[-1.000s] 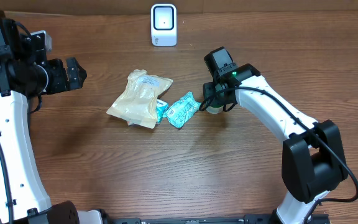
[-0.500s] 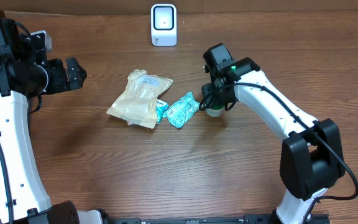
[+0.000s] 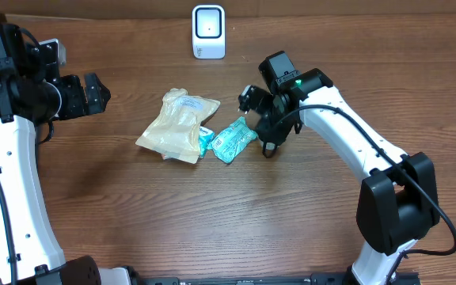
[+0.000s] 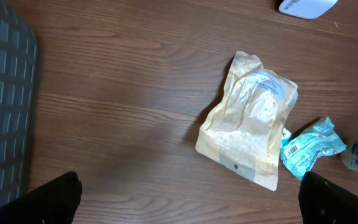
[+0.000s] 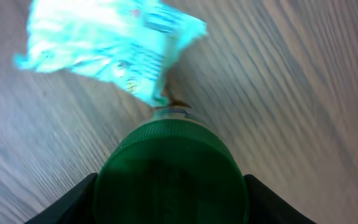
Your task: Scan the item barcode
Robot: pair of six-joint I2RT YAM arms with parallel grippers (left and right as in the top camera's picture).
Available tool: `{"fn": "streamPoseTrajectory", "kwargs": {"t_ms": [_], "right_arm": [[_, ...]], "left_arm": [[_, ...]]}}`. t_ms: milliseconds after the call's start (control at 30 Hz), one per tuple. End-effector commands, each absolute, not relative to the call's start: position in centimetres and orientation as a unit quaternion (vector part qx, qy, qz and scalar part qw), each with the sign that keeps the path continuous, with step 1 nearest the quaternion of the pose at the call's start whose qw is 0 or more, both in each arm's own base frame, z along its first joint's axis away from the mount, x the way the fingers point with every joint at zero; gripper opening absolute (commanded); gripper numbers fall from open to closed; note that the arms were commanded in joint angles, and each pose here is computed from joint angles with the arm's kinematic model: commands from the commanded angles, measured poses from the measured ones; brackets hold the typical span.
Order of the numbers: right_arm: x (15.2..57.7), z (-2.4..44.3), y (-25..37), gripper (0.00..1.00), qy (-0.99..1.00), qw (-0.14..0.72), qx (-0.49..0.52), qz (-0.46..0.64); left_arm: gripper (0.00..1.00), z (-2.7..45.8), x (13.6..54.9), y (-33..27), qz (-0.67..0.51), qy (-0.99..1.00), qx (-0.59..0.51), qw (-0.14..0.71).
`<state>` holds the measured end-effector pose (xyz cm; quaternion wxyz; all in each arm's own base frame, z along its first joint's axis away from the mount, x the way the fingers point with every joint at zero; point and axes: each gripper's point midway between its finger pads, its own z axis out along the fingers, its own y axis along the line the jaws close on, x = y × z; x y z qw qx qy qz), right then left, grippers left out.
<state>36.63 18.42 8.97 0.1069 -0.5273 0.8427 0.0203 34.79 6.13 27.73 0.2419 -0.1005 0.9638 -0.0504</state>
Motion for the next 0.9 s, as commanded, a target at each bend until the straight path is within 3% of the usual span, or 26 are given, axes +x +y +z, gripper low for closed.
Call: {"fn": "streamPoseTrajectory", "kwargs": {"t_ms": [0, 200, 533, 633, 867], "right_arm": [[37.0, 10.5, 19.8, 0.5, 0.734, 0.14, -0.664, 0.028], [37.0, 10.4, 19.7, 0.47, 0.71, 0.14, -0.69, 0.024], [37.0, 11.2, 19.4, 0.44, 0.726, 0.171, -0.656, 0.114], [37.7, 11.2, 18.0, 0.29, 0.8, 0.161, -0.563, 0.128], [38.3, 11.2, 16.9, 0.27, 0.908, 0.133, -0.366, 0.157]], "left_arm": [[0.99, 27.6, 35.0, 6.2, -0.051, 0.965, -0.091, 0.241], [1.0, 27.6, 35.0, 6.2, -0.051, 0.965, -0.091, 0.241], [1.0, 27.6, 35.0, 6.2, -0.051, 0.965, -0.09, 0.241], [1.0, 27.6, 35.0, 6.2, -0.051, 0.965, -0.091, 0.241], [0.99, 27.6, 35.0, 6.2, -0.051, 0.965, -0.091, 0.241]]}}
